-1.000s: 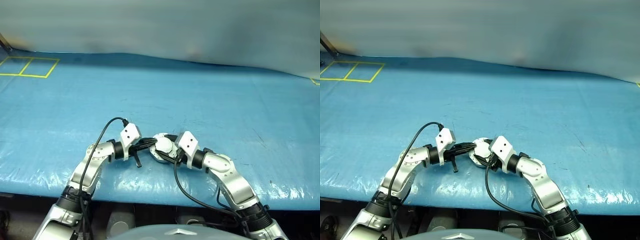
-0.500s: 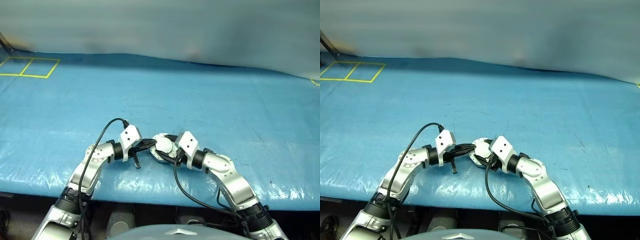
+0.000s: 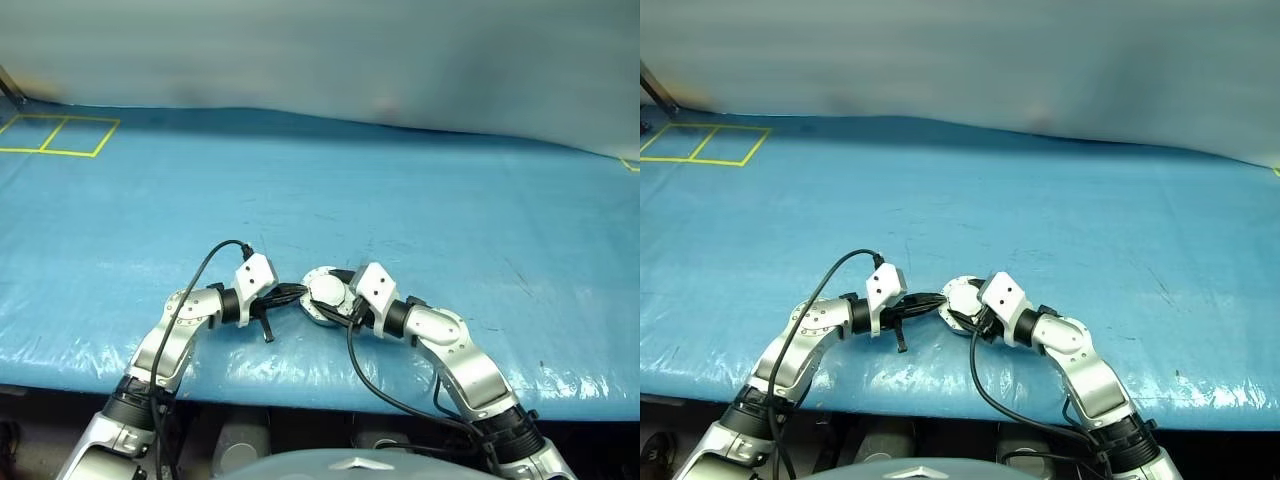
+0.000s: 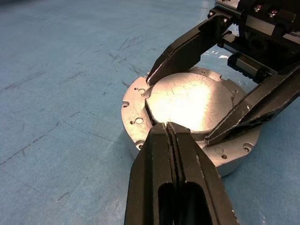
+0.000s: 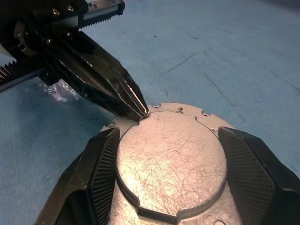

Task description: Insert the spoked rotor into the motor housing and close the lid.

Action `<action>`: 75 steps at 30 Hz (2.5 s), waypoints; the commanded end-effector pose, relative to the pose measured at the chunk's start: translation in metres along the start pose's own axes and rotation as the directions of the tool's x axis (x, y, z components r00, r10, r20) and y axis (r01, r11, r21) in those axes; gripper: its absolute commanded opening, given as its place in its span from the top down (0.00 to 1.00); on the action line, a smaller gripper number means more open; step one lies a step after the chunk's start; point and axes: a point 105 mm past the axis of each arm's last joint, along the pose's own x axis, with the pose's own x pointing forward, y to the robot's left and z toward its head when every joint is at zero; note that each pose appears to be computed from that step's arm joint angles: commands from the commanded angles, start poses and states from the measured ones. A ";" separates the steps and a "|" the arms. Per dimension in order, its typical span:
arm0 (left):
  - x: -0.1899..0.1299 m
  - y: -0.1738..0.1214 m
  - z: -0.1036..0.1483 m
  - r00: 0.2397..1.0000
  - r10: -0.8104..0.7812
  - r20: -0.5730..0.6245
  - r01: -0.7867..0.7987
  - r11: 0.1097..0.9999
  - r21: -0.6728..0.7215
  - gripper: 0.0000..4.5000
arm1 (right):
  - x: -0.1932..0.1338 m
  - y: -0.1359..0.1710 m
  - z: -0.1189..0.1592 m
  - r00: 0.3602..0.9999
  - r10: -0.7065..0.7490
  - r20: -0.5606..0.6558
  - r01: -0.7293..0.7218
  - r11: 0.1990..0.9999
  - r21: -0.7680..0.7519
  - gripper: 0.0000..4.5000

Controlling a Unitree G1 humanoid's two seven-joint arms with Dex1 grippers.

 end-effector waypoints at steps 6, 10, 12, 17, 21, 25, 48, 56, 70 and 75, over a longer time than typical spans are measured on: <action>0.004 -0.007 -0.015 0.998 -0.018 -0.053 0.016 0.999 -0.038 1.00 | -0.004 -0.005 -0.011 0.998 -0.020 -0.053 0.021 1.000 0.017 0.33; 0.007 -0.007 -0.013 0.999 -0.018 -0.049 0.017 1.000 -0.026 1.00 | -0.005 -0.007 -0.002 1.000 -0.029 -0.002 0.029 0.997 0.077 0.25; 0.009 -0.008 -0.014 0.998 -0.029 -0.056 0.028 0.999 -0.017 1.00 | -0.007 -0.010 0.007 0.998 -0.048 0.044 0.043 0.993 0.113 0.10; 0.009 -0.009 -0.015 0.997 -0.039 -0.067 0.039 0.999 -0.009 1.00 | -0.023 -0.016 0.034 0.976 -0.102 0.191 0.044 0.957 0.286 0.00; 0.010 -0.009 -0.015 0.997 -0.045 -0.066 0.044 0.999 -0.006 1.00 | -0.045 -0.029 0.042 0.950 -0.186 0.251 0.035 0.862 0.506 0.00; 0.011 -0.010 -0.015 0.996 -0.052 -0.067 0.052 0.999 -0.001 1.00 | -0.059 -0.029 0.015 0.969 -0.207 0.133 0.059 0.720 0.691 0.00; 0.012 -0.012 -0.015 0.996 -0.053 -0.070 0.054 0.998 0.013 1.00 | -0.041 -0.004 -0.014 0.973 -0.187 0.139 -0.093 0.232 0.968 0.36; 0.013 -0.013 -0.016 0.996 -0.057 -0.074 0.058 0.998 0.012 1.00 | -0.045 -0.011 -0.012 0.962 -0.223 0.160 -0.117 0.197 0.973 0.49; 0.012 -0.004 -0.007 1.000 0.005 -0.008 -0.005 1.000 -0.014 1.00 | -0.042 -0.010 -0.013 0.965 -0.214 0.149 -0.109 0.187 0.976 0.73; 0.009 0.010 0.019 0.973 0.133 0.189 -0.094 0.975 -0.202 1.00 | -0.044 -0.018 0.005 0.930 -0.274 0.244 -0.204 0.169 0.964 0.73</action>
